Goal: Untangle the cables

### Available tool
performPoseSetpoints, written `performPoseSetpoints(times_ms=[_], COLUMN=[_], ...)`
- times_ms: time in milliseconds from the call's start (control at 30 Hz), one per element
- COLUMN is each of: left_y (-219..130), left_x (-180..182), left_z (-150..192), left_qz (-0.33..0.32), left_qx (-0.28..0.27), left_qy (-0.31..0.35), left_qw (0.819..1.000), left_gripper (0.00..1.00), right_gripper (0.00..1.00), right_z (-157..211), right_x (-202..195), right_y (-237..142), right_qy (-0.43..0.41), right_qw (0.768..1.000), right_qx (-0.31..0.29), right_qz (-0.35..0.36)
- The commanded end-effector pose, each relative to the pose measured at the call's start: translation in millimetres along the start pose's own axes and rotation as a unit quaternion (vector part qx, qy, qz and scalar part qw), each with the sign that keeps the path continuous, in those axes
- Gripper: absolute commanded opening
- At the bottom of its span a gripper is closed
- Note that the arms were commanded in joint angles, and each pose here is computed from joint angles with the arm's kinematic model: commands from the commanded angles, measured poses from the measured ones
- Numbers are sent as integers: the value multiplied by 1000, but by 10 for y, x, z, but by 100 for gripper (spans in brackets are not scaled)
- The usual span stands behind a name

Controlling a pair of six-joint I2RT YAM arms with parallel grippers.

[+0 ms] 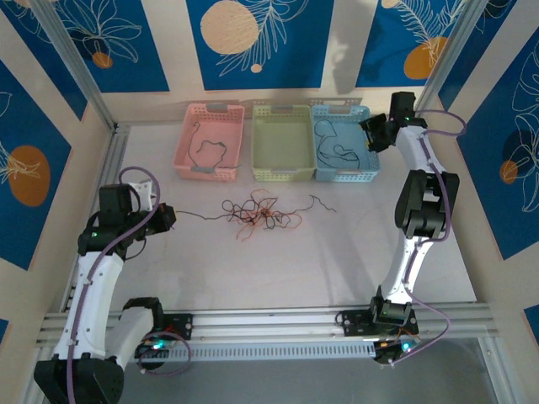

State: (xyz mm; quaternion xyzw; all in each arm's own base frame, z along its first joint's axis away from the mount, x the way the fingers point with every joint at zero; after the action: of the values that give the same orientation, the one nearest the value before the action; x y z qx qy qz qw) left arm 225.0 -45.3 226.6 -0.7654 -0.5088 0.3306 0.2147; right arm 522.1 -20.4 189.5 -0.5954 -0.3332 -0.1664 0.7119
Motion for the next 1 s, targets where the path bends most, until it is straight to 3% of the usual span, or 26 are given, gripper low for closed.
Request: performPoseSetpoints(times_ms=[0, 200, 400, 600, 733, 833, 967], left_y=[-17, -17, 4, 8, 4, 7, 7], left_x=[-24, -28, -27, -25, -23, -24, -24], left_z=[-9, -8, -8, -6, -6, -4, -5], left_qz=[10, 11, 15, 15, 14, 14, 15], left_qx=[-3, -4, -1, 0, 0, 1, 1], left_qy=[-2, -2, -3, -5, -4, -4, -4], left_qw=[1000, 1000, 1000, 1000, 1000, 1000, 1000], left_gripper=[0, 0, 0, 0, 0, 0, 0], right_gripper=[50, 46, 40, 47, 48, 48, 49], right_z=[273, 1078, 2221, 3035, 3243, 3219, 3200], right_x=[198, -8, -631, -1080, -1317, -1449, -1492], right_y=[-409, -747, -770, -615, -456, -320, -205], right_qy=[-72, -216, -385, -489, -538, -557, -567], right_qw=[997, 969, 903, 829, 799, 787, 778], right_qx=[-9, 54, 155, 259, 267, 264, 269], right_qz=[-39, -103, -109, -86, -35, 18, 35])
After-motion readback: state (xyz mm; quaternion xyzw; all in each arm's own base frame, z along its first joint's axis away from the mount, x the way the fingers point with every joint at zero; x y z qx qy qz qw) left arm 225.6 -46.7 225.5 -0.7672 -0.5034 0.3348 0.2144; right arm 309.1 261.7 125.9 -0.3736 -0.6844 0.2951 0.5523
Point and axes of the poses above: each hand's point on the last joint's axis, 136 mm out from that joint toward the fingers, its own y axis out along the fingers, its own x axis along the line the jaws close on, z = x × y, the point moved 4 cm from there along -y, back along the fingers, and after that the axes turned 15 degrees about y, right-handed, at the moved point
